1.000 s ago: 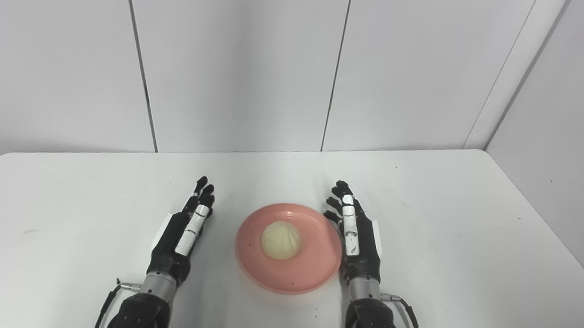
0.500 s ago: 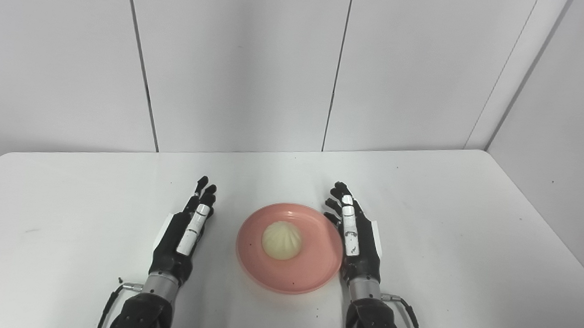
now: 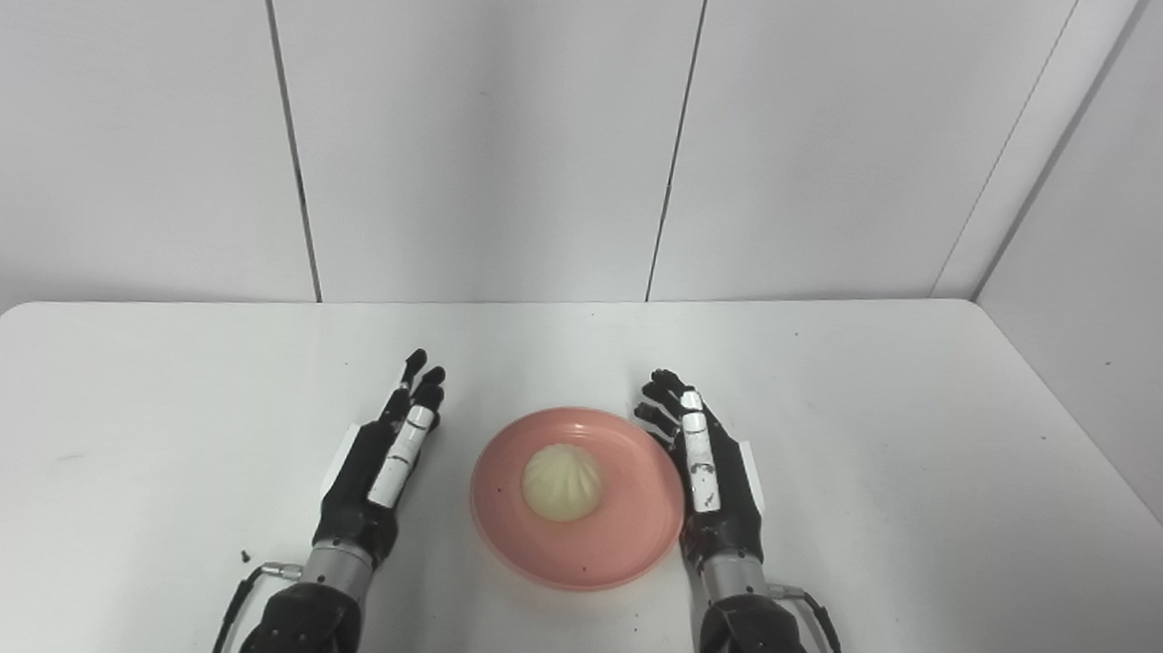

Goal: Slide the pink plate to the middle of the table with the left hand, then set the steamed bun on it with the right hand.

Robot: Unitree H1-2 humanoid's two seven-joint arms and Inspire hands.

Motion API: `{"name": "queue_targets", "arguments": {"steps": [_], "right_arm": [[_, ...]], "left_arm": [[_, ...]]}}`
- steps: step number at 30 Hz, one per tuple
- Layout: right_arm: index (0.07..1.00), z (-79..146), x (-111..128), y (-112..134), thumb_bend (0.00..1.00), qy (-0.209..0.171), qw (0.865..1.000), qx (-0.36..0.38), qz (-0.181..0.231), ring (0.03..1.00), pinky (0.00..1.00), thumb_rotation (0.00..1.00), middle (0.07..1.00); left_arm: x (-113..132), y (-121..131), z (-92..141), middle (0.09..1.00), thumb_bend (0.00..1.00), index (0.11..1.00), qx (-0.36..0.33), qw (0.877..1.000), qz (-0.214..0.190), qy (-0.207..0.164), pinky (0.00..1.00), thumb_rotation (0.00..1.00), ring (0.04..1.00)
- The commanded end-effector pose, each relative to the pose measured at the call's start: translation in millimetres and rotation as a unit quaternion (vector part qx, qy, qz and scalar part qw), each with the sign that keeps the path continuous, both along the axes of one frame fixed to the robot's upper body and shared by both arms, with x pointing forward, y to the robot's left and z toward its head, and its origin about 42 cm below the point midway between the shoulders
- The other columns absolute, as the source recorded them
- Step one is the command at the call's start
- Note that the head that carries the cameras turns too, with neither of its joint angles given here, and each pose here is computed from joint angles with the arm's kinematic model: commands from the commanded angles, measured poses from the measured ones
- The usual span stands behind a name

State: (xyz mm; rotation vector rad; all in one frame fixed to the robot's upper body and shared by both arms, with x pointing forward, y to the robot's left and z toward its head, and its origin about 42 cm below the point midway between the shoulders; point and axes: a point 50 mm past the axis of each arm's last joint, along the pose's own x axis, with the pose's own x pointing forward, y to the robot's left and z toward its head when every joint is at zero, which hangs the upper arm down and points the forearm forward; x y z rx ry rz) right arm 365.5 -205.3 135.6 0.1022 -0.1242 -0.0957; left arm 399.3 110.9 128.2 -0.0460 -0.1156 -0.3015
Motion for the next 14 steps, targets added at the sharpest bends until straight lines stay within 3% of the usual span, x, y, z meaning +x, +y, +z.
{"name": "queue_targets", "arguments": {"steps": [1,14], "right_arm": [[0.783,-9.8,-7.5,-7.9,0.75,0.020,1.000,-0.007,0.002,0.779,0.73,0.95,0.799],[0.764,-9.2,-8.0,-6.3,0.73,0.016,0.999,-0.020,0.022,0.770,0.73,0.94,0.777]], "left_arm": [[4.6,-8.0,10.8,0.975,0.74,0.987,-0.002,1.000,0.000,-0.028,0.97,0.87,0.982],[2.3,-11.3,11.4,0.980,0.74,0.983,-0.003,1.000,0.001,-0.021,0.95,0.86,0.976]]}}
